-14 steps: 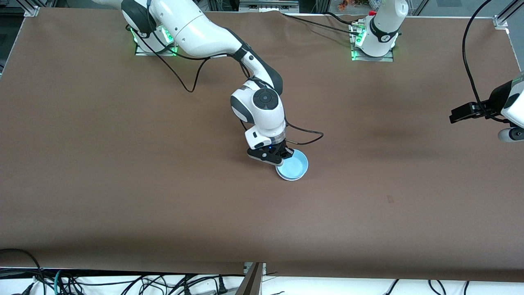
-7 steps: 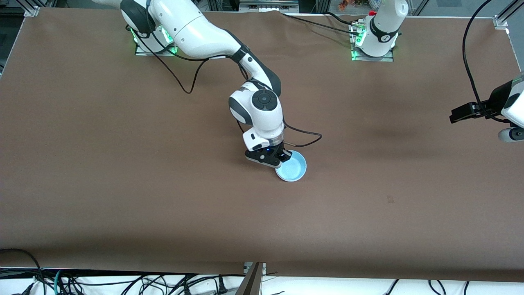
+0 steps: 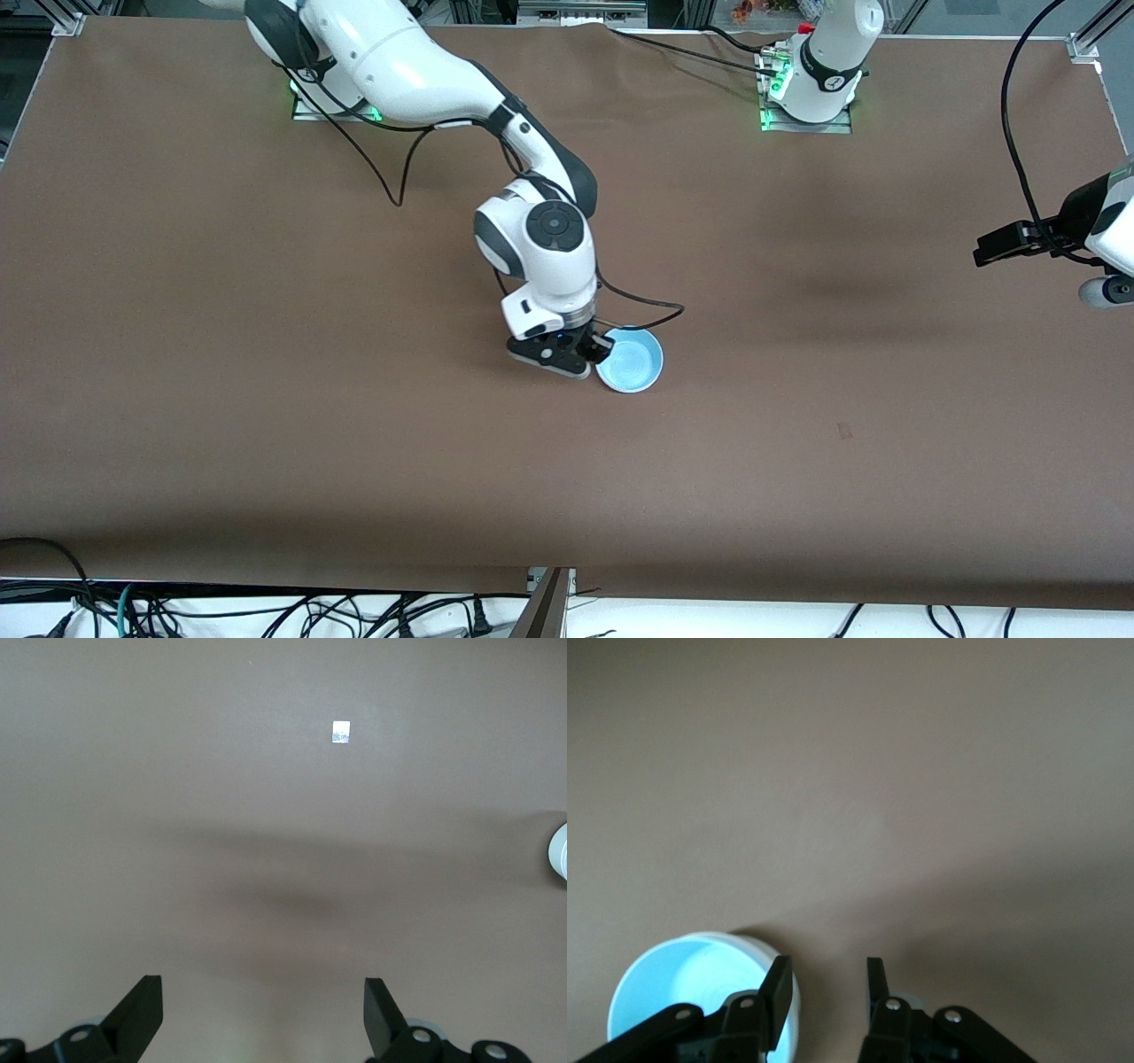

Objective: Stack pink and blue bowls on white bowl

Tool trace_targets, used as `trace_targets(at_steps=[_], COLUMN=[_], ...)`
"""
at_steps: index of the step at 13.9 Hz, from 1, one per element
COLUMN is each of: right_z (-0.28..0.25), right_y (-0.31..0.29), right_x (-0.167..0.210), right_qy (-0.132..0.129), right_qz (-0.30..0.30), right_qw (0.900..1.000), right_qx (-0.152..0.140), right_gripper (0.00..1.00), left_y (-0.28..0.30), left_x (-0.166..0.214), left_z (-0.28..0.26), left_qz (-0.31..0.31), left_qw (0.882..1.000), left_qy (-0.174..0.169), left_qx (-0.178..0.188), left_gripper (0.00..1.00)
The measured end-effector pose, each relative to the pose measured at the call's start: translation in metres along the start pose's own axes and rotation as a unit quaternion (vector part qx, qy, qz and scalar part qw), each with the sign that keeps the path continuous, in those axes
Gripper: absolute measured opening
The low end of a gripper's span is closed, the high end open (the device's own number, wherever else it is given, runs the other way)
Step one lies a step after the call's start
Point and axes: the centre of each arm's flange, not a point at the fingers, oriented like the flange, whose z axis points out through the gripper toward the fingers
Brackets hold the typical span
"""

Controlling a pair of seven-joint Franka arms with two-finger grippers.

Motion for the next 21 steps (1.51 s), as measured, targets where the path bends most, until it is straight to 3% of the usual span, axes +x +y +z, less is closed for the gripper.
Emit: trace_targets(at_steps=[6, 11, 13, 16, 21], right_z=[-0.181, -0.277, -0.304, -0.330, -0.323], right_y=[0.106, 0.227, 0.264, 0.314, 0.384], right_x=[0.115, 0.170, 0.181, 0.195, 0.211], right_qy=[-0.075, -0.131, -0.140, -0.153, -0.171], right_qz=[-0.054, -0.130, -0.129, -0.137, -0.110], right_qw=[0.995, 0.981, 0.979, 0.975, 0.974], right_qx=[-0.025, -0.059, -0.069, -0.086, -0.097], right_gripper=[0.41, 0.44, 0.56, 0.59, 0.63], left_y=[0.000, 0.000, 0.000, -0.001, -0.001], left_x=[0.000, 0.000, 0.000, 0.000, 0.000], left_z=[0.000, 0.000, 0.000, 0.000, 0.000], left_qz=[0.000, 0.000, 0.000, 0.000, -0.001], left_qw=[1.000, 1.000, 1.000, 1.000, 1.000], left_qy=[0.000, 0.000, 0.000, 0.000, 0.000], left_qx=[0.000, 0.000, 0.000, 0.000, 0.000], left_gripper=[1.00, 1.00, 1.00, 1.00, 1.00])
